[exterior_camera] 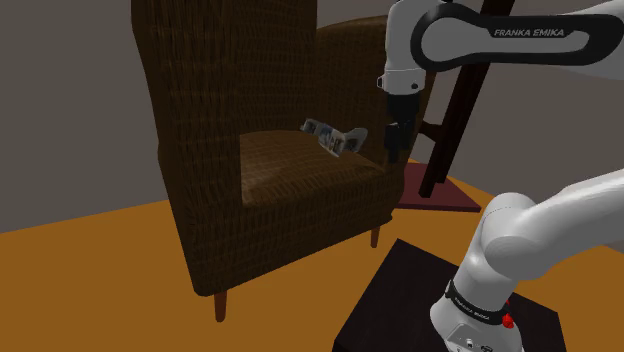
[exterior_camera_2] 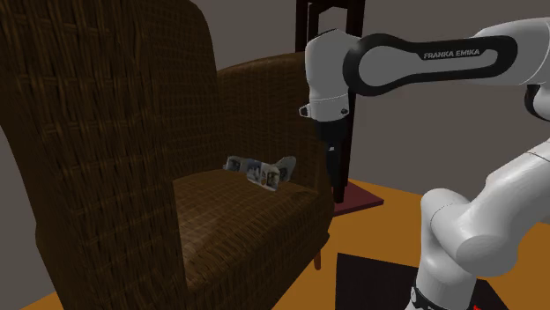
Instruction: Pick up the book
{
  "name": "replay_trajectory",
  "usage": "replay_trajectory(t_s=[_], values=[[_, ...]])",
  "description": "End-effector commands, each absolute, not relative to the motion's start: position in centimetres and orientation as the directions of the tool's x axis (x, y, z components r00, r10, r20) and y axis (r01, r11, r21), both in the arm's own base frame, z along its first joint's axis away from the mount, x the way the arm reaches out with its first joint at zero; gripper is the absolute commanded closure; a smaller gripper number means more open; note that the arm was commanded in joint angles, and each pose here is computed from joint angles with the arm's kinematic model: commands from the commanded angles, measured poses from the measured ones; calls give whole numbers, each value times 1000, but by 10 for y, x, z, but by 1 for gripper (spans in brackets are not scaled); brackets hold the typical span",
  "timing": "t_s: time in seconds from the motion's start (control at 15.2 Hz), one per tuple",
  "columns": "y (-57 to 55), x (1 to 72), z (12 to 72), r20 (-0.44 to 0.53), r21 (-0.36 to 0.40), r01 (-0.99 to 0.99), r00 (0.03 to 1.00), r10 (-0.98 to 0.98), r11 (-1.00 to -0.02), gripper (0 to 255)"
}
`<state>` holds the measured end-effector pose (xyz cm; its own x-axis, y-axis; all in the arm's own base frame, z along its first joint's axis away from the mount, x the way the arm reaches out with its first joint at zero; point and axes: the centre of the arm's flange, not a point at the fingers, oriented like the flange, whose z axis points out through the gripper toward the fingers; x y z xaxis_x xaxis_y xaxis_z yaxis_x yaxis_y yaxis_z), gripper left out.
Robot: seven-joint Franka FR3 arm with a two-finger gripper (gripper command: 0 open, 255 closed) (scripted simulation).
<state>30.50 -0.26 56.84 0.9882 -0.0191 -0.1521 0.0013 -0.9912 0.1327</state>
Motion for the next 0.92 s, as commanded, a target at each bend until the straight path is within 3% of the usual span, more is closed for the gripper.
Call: replay_trajectory(t_s=[0.0,0.86], values=[[-3,305,568,-152,133,1,988,-19,-991,0],[-53,456,590,-49,-48,-174,984,-171,-984,0]])
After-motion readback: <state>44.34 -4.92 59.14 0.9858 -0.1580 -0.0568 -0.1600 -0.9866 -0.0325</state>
